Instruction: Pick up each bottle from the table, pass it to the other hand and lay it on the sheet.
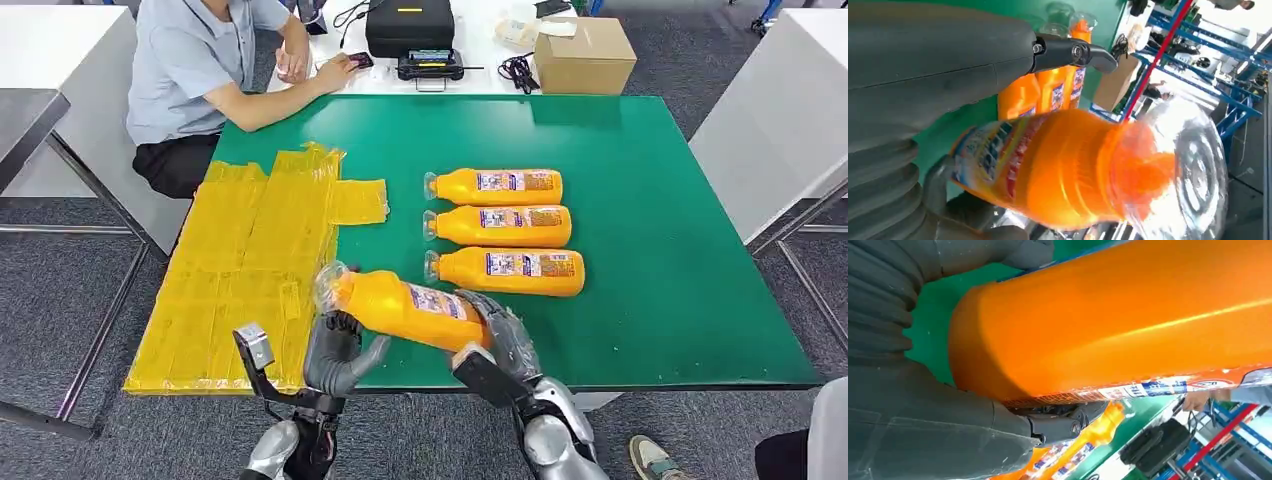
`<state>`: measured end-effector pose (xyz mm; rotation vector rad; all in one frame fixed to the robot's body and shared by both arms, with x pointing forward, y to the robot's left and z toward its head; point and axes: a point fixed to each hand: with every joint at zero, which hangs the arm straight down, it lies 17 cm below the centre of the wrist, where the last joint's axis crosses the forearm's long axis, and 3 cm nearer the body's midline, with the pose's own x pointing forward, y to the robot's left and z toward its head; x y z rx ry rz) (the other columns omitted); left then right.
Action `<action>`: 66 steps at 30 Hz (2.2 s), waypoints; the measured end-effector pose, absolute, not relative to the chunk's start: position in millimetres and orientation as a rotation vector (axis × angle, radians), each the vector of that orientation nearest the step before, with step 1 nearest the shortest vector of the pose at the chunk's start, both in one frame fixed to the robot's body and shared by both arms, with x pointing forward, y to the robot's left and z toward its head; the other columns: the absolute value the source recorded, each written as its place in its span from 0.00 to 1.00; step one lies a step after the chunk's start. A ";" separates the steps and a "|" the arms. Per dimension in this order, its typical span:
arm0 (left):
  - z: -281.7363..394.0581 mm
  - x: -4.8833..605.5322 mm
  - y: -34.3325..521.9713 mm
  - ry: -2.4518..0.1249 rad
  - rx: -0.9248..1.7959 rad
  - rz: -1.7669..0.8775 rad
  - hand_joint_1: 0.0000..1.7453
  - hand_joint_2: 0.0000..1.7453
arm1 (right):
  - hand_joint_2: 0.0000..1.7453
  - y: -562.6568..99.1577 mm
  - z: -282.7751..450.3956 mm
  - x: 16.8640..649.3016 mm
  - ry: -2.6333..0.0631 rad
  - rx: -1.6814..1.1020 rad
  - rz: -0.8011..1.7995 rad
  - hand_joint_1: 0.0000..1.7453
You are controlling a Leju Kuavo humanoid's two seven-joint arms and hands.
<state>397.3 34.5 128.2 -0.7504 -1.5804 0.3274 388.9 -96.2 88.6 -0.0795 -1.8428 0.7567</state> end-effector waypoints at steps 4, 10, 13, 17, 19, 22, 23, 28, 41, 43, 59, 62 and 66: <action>129.7 397.7 25.5 -1.576 -0.771 0.301 0.00 1.00 | 1.00 -85.5 83.0 386.5 -1.838 -0.090 0.829 0.97; 130.3 400.3 22.4 -1.578 -0.782 0.294 0.00 1.00 | 1.00 -77.9 80.2 386.3 -1.827 -0.088 0.861 0.98; 132.2 400.5 19.2 -1.579 -0.794 0.284 0.00 1.00 | 1.00 -77.3 79.8 387.9 -1.822 -0.084 0.857 1.00; 131.4 405.2 20.3 -1.582 -0.772 0.285 0.00 1.00 | 1.00 -71.6 80.9 387.7 -1.825 -0.075 0.869 1.00; 131.5 408.1 22.2 -1.584 -0.759 0.298 0.00 1.00 | 1.00 -67.1 82.3 386.2 -1.831 -0.063 0.875 1.00; 131.6 411.4 25.9 -1.588 -0.744 0.315 0.00 1.00 | 1.00 -60.0 85.1 384.3 -1.838 -0.041 0.881 1.00; 132.2 412.2 26.7 -1.590 -0.742 0.320 0.00 1.00 | 1.00 -58.5 85.6 383.8 -1.839 -0.034 0.882 1.00; 134.8 414.4 31.0 -1.613 -0.722 0.335 1.00 1.00 | 1.00 -52.5 88.9 383.2 -1.845 -0.007 0.886 1.00; 152.6 415.6 37.7 -1.695 -0.708 0.335 1.00 1.00 | 1.00 -46.4 82.9 380.8 -1.830 0.027 0.864 0.00; 155.5 415.5 40.3 -1.712 -0.686 0.328 1.00 1.00 | 1.00 -50.9 76.4 381.9 -1.810 0.016 0.852 0.00; 186.9 422.4 102.7 -1.990 0.974 -0.688 1.00 1.00 | 1.00 -98.5 34.8 371.9 -1.708 -0.110 0.773 0.00; 178.5 427.7 123.3 -1.908 1.211 -0.850 1.00 1.00 | 1.00 -106.4 35.9 375.5 -1.715 -0.126 0.758 0.00; 172.7 441.6 149.7 -1.839 1.287 -0.859 1.00 1.00 | 1.00 -108.1 38.0 377.0 -1.725 -0.125 0.744 0.00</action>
